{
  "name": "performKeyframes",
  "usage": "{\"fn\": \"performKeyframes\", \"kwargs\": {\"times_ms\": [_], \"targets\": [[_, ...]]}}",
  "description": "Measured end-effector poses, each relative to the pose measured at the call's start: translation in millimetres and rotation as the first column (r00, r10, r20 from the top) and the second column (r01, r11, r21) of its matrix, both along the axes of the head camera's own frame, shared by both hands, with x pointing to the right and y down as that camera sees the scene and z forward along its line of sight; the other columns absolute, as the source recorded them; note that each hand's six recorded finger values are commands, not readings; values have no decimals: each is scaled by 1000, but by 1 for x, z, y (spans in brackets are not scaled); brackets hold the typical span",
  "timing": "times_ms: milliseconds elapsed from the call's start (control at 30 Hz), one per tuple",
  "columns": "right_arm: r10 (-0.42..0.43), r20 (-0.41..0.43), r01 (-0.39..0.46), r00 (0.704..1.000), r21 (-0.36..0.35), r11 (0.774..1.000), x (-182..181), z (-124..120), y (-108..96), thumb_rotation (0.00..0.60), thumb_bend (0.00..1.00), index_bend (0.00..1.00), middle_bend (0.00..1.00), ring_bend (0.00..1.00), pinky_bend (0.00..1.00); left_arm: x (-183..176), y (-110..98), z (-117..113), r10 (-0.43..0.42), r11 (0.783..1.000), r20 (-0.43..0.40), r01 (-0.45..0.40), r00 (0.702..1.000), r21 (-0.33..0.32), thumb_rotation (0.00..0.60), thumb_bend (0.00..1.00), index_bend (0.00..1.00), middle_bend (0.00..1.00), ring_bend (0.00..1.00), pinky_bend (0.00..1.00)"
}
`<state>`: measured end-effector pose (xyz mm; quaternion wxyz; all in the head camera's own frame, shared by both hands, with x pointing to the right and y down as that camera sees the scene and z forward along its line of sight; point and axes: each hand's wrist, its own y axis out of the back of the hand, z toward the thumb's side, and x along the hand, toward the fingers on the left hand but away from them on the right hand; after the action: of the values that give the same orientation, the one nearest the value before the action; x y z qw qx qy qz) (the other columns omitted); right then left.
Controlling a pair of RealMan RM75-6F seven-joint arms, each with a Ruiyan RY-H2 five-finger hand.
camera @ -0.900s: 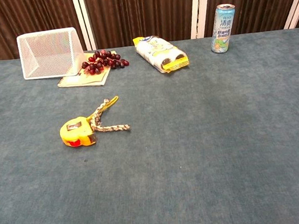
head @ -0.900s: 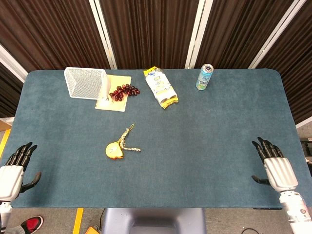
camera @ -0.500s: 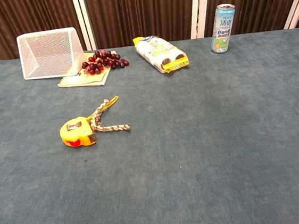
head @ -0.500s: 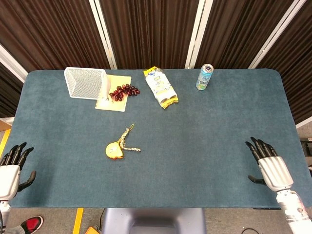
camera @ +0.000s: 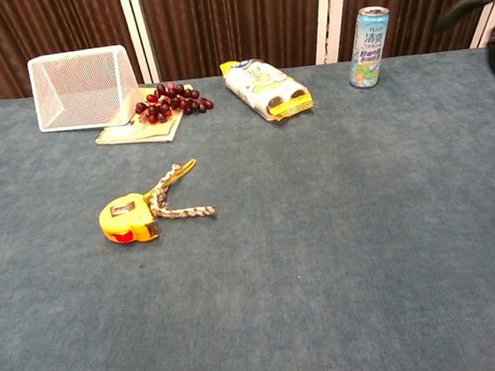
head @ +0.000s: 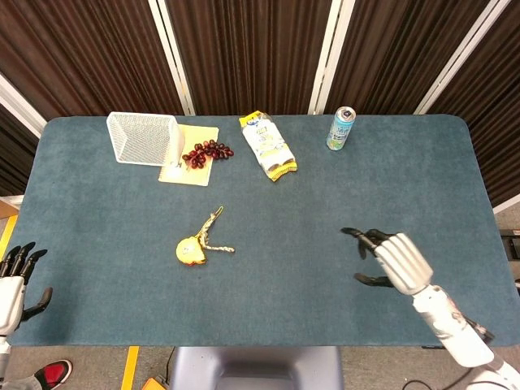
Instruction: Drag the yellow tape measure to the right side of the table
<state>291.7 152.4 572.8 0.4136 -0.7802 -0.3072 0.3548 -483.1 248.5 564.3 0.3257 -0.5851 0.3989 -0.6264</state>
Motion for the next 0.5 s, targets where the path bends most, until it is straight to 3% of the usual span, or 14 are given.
{"fn": "performKeyframes", "kwargs": {"times_ms": [233,500], "targets": [[-147,-73,142,986,-65,988,-51,16,-6,600,0,340,751,590,949,-3,0,-3,-17,1000,-2,17,1000,-3,600,382,170,70,0,201],[-180,-61,171,982,-130,977,-95,29,-20,600,0,342,751,590,949,-3,1,-1,-22,1000,-5,22,1000,-21,600,381,176,71,0,207]]}}
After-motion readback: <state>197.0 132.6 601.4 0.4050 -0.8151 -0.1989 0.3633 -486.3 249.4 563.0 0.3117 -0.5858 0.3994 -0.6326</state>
